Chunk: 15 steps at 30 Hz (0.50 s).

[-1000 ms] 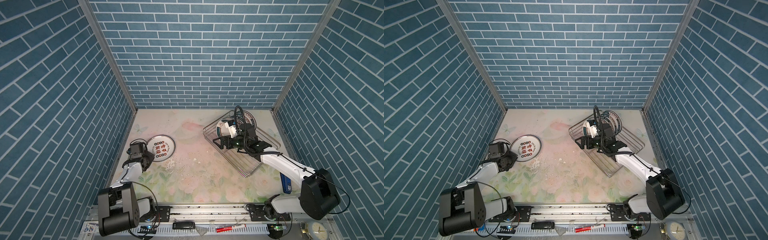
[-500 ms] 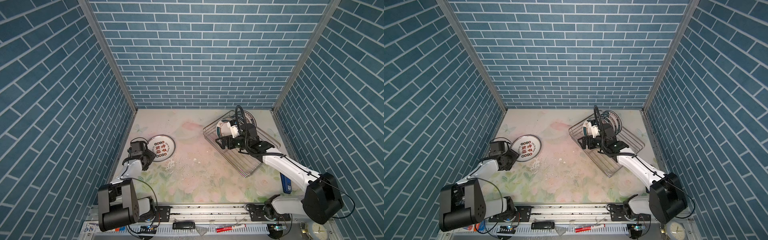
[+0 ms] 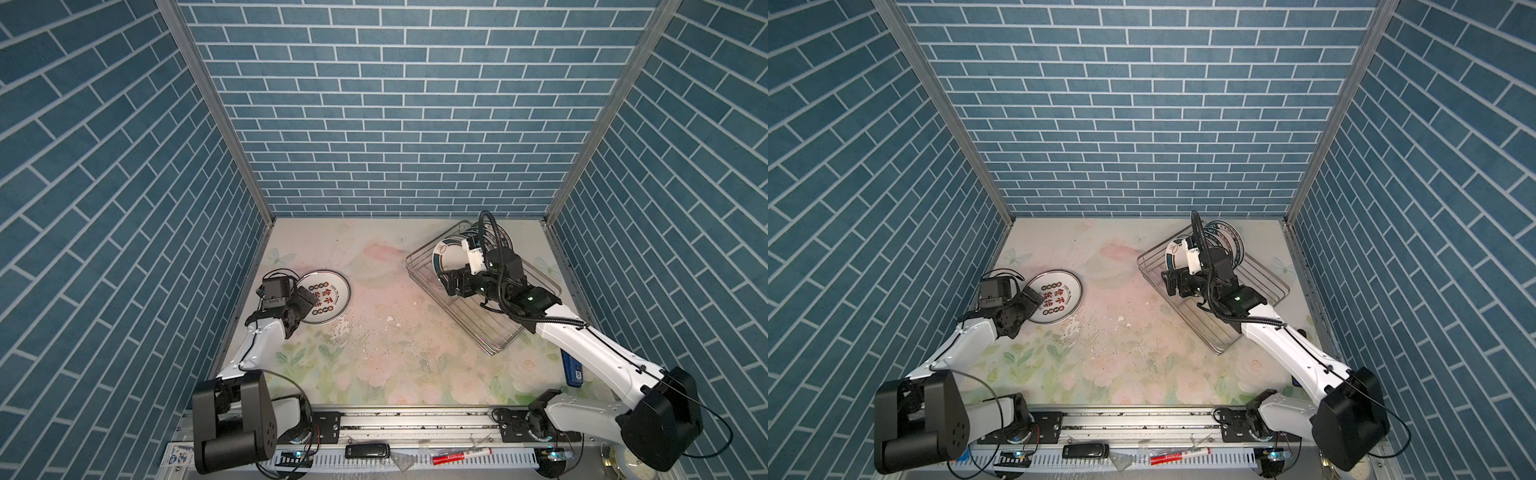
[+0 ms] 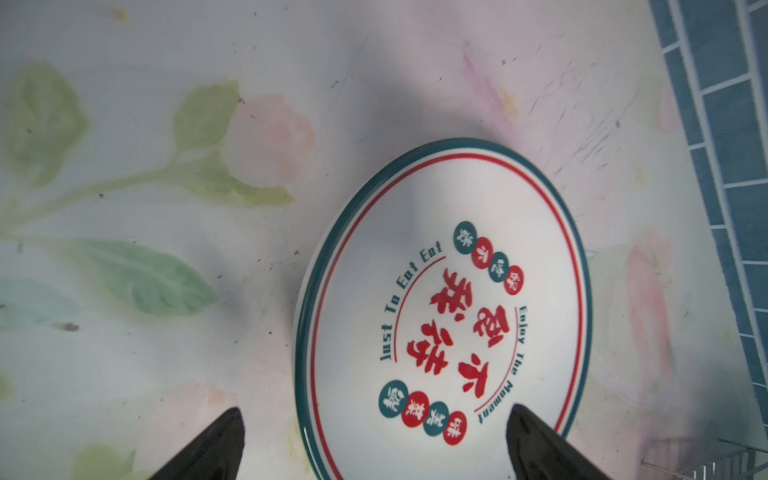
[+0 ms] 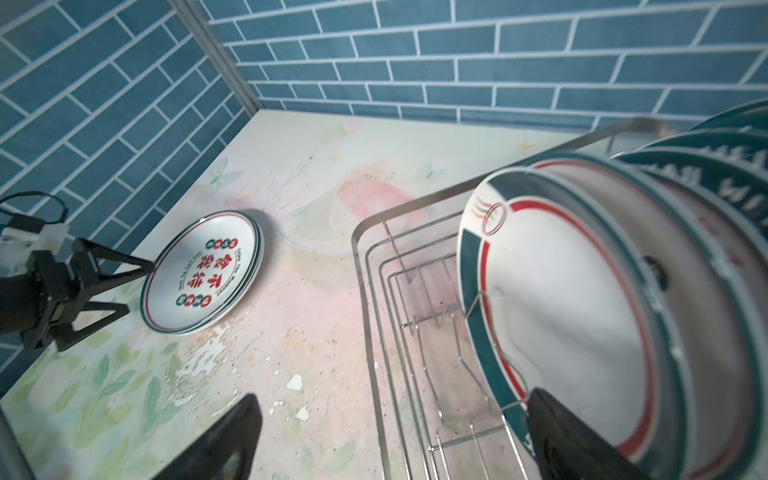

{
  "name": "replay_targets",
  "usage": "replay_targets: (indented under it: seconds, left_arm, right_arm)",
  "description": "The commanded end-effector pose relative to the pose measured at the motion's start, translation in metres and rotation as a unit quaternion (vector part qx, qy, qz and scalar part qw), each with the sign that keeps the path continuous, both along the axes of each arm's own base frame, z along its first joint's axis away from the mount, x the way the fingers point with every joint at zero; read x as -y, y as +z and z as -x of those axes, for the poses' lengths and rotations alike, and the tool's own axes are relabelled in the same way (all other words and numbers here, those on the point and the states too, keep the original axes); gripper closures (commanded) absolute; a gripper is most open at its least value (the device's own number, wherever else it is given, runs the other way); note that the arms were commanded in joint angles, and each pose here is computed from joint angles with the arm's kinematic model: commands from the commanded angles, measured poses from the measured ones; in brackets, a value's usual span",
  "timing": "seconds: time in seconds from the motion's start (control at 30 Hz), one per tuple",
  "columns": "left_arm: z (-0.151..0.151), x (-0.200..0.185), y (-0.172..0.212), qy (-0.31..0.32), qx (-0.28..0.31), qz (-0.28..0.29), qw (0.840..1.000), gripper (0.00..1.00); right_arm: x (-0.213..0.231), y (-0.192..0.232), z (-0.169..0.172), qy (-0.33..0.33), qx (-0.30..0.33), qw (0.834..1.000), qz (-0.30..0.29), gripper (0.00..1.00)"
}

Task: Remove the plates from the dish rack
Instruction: 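Raise the left gripper off the stack while the right gripper moves to the rack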

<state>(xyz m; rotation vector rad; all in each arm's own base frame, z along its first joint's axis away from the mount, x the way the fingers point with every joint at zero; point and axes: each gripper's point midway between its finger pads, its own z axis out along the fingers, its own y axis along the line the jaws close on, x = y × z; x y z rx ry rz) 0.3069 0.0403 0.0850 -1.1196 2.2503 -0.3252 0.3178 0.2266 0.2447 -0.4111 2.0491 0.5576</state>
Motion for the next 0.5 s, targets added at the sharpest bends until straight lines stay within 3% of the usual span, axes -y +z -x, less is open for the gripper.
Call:
replay_targets:
  seconds: [0.0,0.27,0.47]
  left_arm:
    - [0.001,0.000,0.016,-0.007,0.021,-0.028,0.999,0.01]
    - [-0.021,0.044,0.054,-0.104,0.085,-0.064,0.989,0.01]
    - [-0.040,0.107,0.070,-0.223,0.108,-0.103,0.963,0.01]
  right_arm:
    - [0.026,0.014,-0.006,-0.057,0.054,0.996,0.034,0.01]
    - [0.043,0.001,-0.018,-0.103,0.051,0.990,0.083,0.01]
    - [0.041,-0.014,-0.023,-0.104,0.025,0.989,0.106,0.14]
